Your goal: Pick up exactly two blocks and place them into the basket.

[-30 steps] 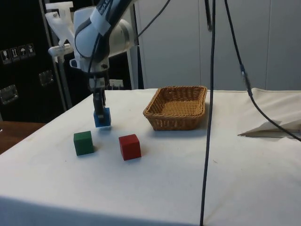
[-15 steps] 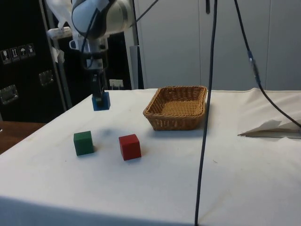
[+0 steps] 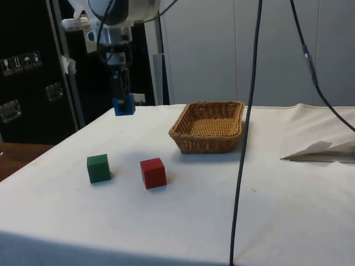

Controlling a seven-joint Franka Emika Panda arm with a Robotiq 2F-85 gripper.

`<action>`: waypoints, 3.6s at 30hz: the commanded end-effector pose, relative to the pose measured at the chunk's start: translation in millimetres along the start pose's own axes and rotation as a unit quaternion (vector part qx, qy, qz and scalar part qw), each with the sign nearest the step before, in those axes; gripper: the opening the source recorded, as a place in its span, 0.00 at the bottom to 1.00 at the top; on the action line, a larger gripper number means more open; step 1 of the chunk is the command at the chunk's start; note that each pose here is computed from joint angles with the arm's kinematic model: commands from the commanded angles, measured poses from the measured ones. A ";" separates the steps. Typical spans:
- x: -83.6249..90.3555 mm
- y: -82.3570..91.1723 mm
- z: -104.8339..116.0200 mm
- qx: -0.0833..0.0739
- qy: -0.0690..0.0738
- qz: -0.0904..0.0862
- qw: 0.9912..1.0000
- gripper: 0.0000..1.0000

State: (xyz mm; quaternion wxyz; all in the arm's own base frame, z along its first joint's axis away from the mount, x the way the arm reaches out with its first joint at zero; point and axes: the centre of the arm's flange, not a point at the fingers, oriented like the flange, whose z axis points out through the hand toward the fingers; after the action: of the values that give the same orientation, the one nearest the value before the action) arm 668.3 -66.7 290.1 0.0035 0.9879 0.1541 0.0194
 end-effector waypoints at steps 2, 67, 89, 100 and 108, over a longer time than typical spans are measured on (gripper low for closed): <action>-6.8 0.6 -6.6 -0.004 -0.001 0.000 1.000 0.01; -157.7 18.4 -17.5 -0.003 -0.008 0.031 0.999 0.01; -198.5 25.2 32.4 -0.028 0.003 0.058 0.998 0.01; -207.2 38.7 61.2 -0.045 0.007 0.084 0.995 0.01; -215.1 54.6 78.0 -0.048 0.004 0.096 0.994 0.01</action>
State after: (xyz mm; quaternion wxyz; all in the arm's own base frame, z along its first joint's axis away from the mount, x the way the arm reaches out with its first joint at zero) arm 483.8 -183.0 201.3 0.0539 0.9966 0.0569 0.0240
